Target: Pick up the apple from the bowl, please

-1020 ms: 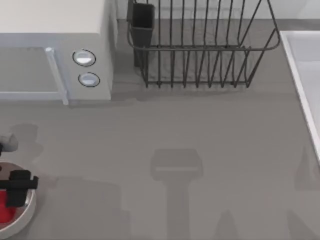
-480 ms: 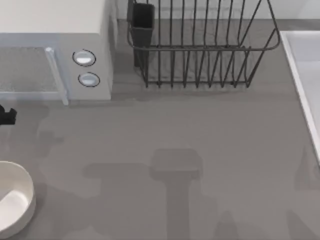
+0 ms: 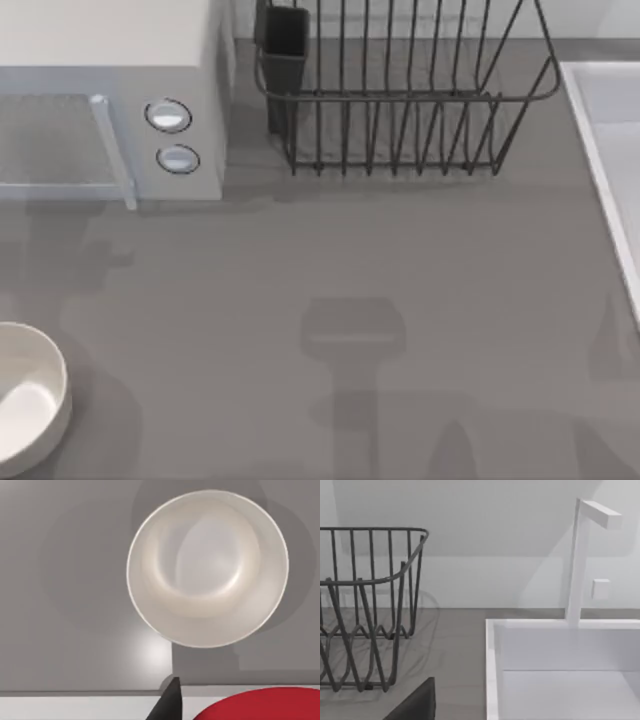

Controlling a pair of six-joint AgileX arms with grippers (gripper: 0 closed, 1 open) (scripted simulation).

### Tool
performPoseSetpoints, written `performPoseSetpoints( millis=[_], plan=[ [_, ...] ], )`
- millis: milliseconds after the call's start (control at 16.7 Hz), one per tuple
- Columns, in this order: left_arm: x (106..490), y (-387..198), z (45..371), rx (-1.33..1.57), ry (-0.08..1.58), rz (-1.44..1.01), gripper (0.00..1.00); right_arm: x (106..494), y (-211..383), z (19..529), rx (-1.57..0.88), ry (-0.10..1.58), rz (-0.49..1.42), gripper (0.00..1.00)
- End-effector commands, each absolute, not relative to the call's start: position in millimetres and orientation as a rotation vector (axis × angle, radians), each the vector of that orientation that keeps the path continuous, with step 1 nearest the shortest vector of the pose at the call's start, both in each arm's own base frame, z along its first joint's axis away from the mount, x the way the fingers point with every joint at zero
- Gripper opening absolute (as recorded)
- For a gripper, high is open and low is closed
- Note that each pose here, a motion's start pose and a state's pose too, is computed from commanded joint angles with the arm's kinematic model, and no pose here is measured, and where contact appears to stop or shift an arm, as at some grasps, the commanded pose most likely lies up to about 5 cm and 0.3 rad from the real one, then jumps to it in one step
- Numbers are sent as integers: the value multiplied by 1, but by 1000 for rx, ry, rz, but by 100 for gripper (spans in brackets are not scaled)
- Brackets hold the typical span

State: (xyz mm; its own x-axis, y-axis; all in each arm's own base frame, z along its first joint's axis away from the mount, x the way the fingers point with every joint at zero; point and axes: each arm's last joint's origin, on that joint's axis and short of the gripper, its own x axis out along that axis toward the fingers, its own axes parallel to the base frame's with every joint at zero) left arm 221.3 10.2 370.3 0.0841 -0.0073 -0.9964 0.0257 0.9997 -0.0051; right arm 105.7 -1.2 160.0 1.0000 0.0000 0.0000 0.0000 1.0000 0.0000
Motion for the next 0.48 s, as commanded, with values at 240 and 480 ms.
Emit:
performPoseSetpoints(
  millis=[240, 480],
  plan=[
    [219, 10, 374, 15, 1483, -24, 0, 106, -1, 160, 0, 0, 0, 100],
    [230, 4, 374, 12, 1484, -24, 0, 106, -1, 160, 0, 0, 0, 100]
  ],
)
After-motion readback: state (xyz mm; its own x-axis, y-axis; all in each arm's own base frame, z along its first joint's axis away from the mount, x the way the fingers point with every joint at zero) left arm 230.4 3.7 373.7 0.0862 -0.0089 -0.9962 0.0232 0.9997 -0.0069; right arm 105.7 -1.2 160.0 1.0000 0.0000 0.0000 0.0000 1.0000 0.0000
